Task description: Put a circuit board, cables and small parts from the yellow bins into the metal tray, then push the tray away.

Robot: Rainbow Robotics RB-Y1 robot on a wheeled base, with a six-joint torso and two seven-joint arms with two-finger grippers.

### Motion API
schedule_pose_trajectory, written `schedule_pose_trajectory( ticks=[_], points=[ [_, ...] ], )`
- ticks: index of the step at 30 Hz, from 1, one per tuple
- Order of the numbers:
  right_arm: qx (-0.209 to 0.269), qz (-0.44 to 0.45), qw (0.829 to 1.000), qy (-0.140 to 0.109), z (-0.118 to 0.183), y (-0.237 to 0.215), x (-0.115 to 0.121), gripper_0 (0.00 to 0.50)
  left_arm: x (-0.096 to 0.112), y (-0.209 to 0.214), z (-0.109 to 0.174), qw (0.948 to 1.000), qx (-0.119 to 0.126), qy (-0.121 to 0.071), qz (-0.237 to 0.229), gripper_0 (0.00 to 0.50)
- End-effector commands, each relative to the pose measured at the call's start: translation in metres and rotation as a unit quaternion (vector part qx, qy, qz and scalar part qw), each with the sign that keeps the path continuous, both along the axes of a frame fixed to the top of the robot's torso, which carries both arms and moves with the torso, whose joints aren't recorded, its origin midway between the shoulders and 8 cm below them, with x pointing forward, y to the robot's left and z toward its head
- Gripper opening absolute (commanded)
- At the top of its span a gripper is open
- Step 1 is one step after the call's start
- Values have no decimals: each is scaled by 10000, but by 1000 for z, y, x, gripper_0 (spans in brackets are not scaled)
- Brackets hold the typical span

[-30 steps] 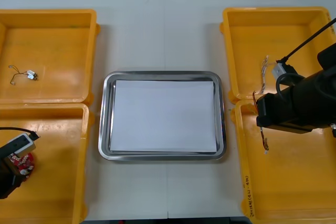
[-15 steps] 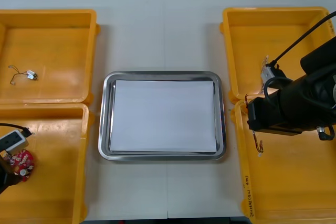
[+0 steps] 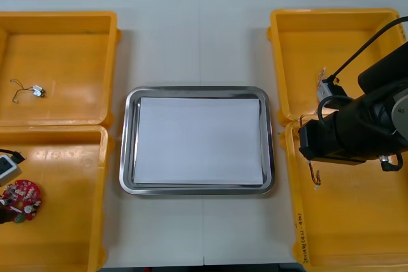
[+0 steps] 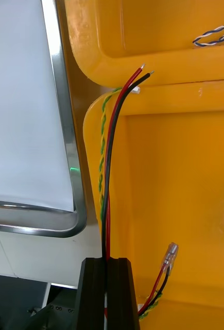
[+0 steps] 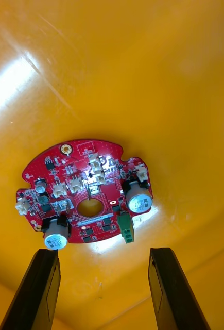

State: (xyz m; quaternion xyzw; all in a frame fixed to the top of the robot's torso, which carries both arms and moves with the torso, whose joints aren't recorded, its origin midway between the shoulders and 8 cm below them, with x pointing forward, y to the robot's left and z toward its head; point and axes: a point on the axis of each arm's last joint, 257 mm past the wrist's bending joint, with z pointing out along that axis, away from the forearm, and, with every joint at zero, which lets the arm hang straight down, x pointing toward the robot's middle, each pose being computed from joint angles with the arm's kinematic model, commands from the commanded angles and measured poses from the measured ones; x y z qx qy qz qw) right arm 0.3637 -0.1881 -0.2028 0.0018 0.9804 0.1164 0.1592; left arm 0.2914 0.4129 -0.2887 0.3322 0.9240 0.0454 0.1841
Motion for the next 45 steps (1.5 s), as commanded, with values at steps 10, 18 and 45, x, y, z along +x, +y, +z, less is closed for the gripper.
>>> schedule_pose_trajectory(
  ticks=[10, 18, 45],
  points=[
    [-113, -113, 9998, -124, 4, 3, 7, 0, -17, -12, -21, 9980, -153, 269, 550, 500],
    [-101, -97, 9998, -112, 4, 4, 7, 0, -16, -12, -34, 9973, -150, 347, 631, 500],
    [-79, -110, 9999, -93, 4, 5, 6, 0, -19, -8, -57, 9961, -138, 512, 702, 488]
  ],
)
